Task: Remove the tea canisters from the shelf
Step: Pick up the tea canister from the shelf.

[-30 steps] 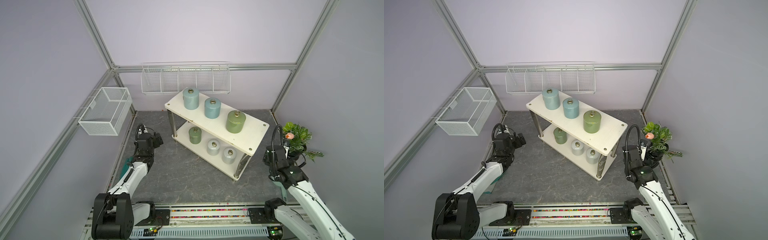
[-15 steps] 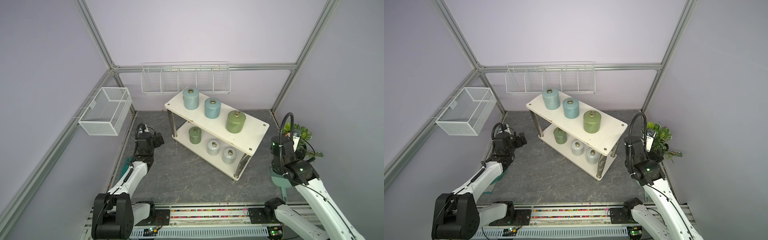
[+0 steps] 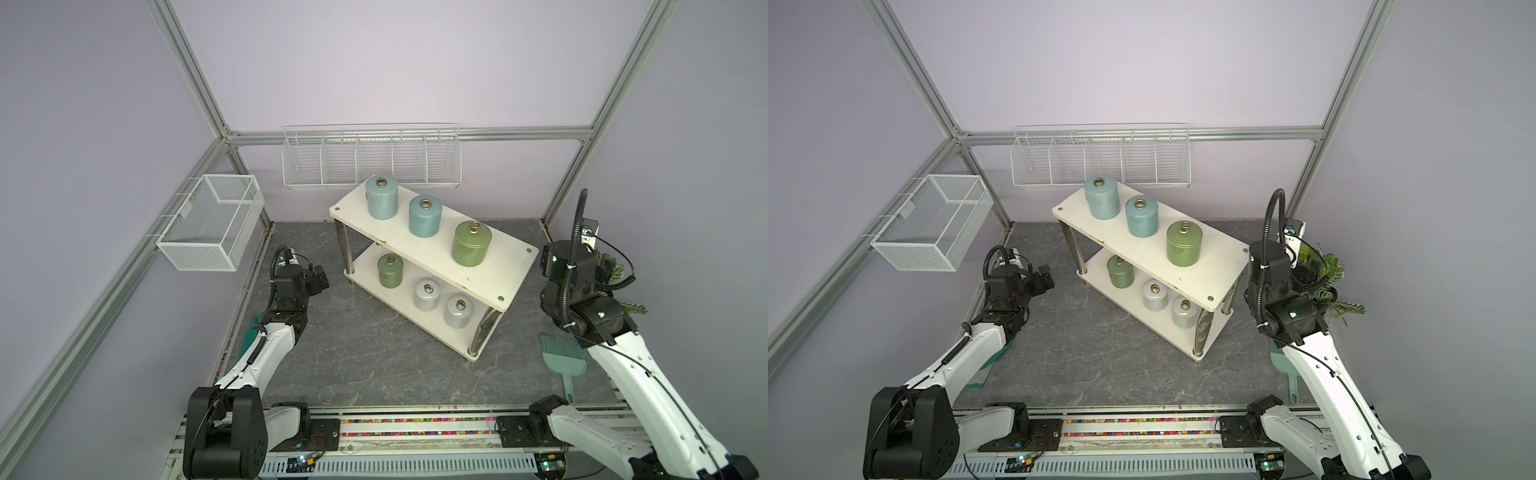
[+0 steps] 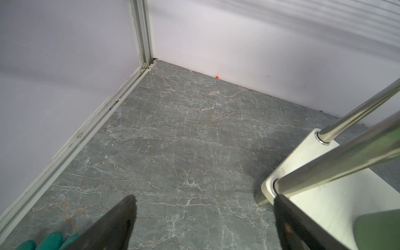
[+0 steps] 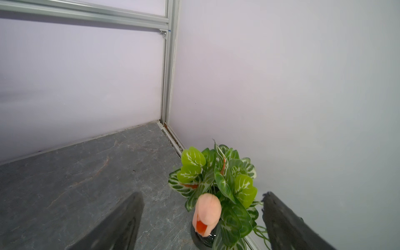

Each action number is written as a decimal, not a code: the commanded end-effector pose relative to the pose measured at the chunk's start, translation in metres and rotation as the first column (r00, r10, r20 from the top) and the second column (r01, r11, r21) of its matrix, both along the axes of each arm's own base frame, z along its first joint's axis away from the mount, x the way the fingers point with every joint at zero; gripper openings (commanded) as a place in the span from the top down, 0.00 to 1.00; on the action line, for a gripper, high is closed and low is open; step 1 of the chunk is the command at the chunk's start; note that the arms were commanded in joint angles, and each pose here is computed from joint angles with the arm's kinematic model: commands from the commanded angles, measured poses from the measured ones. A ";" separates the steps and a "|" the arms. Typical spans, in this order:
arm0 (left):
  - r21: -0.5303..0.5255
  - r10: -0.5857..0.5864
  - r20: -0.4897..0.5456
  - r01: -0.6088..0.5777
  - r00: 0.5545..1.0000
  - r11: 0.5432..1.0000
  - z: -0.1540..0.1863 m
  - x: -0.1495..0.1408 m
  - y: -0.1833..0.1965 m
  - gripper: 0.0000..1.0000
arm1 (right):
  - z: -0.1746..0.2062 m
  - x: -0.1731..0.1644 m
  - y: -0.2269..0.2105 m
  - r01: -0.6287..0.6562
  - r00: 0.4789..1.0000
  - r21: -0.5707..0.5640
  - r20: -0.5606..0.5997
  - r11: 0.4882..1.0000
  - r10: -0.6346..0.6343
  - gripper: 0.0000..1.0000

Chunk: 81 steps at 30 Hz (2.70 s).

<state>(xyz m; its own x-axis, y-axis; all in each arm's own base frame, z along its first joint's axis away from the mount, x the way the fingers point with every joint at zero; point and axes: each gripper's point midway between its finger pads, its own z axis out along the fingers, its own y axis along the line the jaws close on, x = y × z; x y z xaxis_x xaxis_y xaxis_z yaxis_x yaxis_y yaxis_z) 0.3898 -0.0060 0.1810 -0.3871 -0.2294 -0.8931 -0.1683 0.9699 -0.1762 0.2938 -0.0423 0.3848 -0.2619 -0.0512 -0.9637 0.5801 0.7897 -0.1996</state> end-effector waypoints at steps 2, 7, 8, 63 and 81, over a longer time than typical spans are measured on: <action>-0.007 -0.026 0.034 0.026 0.999 1.000 0.020 0.003 -0.006 0.00 | 0.022 0.006 0.013 -0.083 0.997 -0.023 0.000 0.996 0.083 0.11; -0.022 -0.040 0.044 0.041 0.998 0.999 0.026 0.001 -0.009 0.00 | 0.020 0.005 0.033 -0.211 0.976 0.019 -0.046 0.977 0.211 0.11; -0.026 -0.045 0.049 0.046 0.998 0.999 0.028 0.001 -0.010 0.00 | 0.018 0.004 0.037 -0.233 0.971 0.031 -0.054 0.972 0.235 0.11; -0.078 -0.100 0.069 0.105 0.993 0.991 0.036 0.002 -0.025 0.00 | -0.010 -0.021 0.225 -0.866 0.475 0.195 0.033 0.460 0.880 0.11; -0.069 -0.101 0.062 0.105 0.993 0.992 0.031 0.004 -0.026 0.00 | -0.003 -0.012 0.242 -0.892 0.433 0.182 0.084 0.413 0.897 0.11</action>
